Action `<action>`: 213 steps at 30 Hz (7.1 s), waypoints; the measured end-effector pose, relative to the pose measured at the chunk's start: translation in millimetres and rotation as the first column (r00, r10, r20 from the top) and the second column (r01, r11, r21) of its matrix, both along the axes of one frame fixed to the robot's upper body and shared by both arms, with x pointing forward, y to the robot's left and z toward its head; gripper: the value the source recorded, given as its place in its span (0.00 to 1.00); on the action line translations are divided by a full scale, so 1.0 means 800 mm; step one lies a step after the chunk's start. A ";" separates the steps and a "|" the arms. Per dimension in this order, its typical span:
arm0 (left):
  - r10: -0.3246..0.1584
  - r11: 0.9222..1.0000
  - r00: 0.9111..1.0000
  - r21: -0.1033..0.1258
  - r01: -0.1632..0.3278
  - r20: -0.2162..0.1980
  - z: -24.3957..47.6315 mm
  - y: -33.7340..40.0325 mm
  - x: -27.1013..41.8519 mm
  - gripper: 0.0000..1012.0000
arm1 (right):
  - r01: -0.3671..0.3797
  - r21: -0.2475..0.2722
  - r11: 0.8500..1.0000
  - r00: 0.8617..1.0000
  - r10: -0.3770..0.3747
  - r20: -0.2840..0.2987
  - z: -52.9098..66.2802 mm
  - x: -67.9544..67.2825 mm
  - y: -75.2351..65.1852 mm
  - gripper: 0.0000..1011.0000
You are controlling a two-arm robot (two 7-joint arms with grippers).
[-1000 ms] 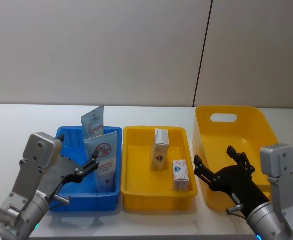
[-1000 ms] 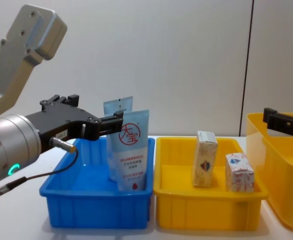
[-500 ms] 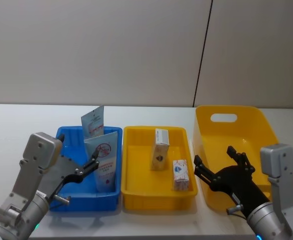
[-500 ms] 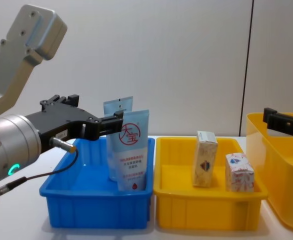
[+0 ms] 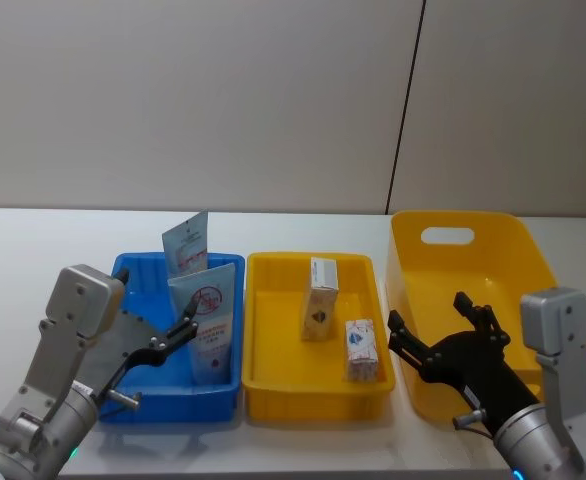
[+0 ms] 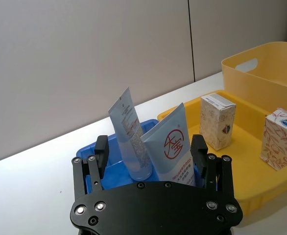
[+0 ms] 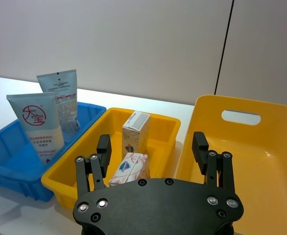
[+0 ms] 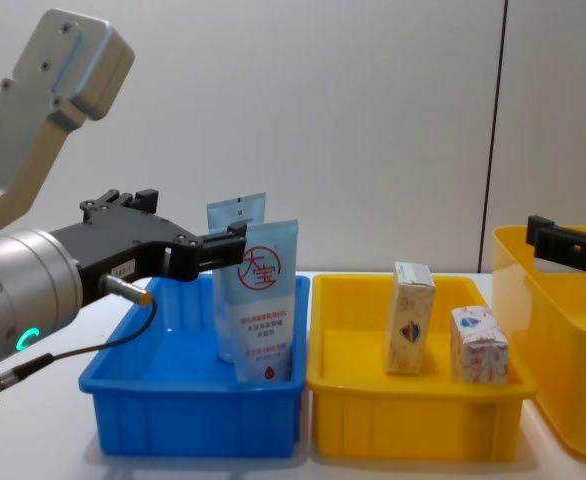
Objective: Bimanual collaborative sorting of washing and personal care products
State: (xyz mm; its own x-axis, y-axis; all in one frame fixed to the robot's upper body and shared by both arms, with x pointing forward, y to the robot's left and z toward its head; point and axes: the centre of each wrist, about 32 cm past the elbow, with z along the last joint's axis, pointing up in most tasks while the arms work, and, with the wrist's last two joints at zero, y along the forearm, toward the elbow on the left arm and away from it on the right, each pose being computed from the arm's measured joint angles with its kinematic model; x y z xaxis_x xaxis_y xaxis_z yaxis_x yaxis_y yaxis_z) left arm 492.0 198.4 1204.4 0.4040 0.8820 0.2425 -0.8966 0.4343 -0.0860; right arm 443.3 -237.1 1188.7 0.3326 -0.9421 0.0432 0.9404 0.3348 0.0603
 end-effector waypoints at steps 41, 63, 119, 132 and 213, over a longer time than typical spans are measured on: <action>-0.174 0.980 0.984 -0.100 0.170 -0.037 -0.0291 0.0474 0.0167 0.99 | 0.000 0.000 1.000 1.000 0.000 0.000 0.000 0.000 0.000 0.99; -0.260 0.955 0.963 -0.165 0.245 -0.072 -0.0473 0.0738 0.0776 0.99 | 0.000 0.000 1.000 1.000 0.000 0.000 0.000 0.000 0.000 0.99; -0.548 0.812 0.826 -0.319 0.489 -0.131 -0.0876 0.0660 0.1700 0.99 | 0.000 0.000 1.000 1.000 0.000 0.000 0.000 0.000 0.000 0.99; -0.558 0.805 0.818 -0.329 0.494 -0.136 -0.0899 0.0654 0.1700 0.99 | 0.000 0.000 1.000 1.000 0.000 0.000 0.000 0.000 0.000 0.99; -0.571 0.819 0.805 -0.184 0.544 -0.162 -0.0225 0.0795 0.1864 0.20 | 0.000 0.000 1.000 1.000 0.000 0.000 0.000 0.000 0.000 0.99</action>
State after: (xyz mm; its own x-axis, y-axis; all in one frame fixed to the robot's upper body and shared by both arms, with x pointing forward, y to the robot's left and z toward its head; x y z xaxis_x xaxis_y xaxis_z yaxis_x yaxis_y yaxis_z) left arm 641.1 262.0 1186.4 0.8626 0.5058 0.0071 -0.5056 0.8626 -0.0177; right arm 443.3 -237.1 1188.7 0.3326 -0.9421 0.0432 0.9404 0.3348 0.0604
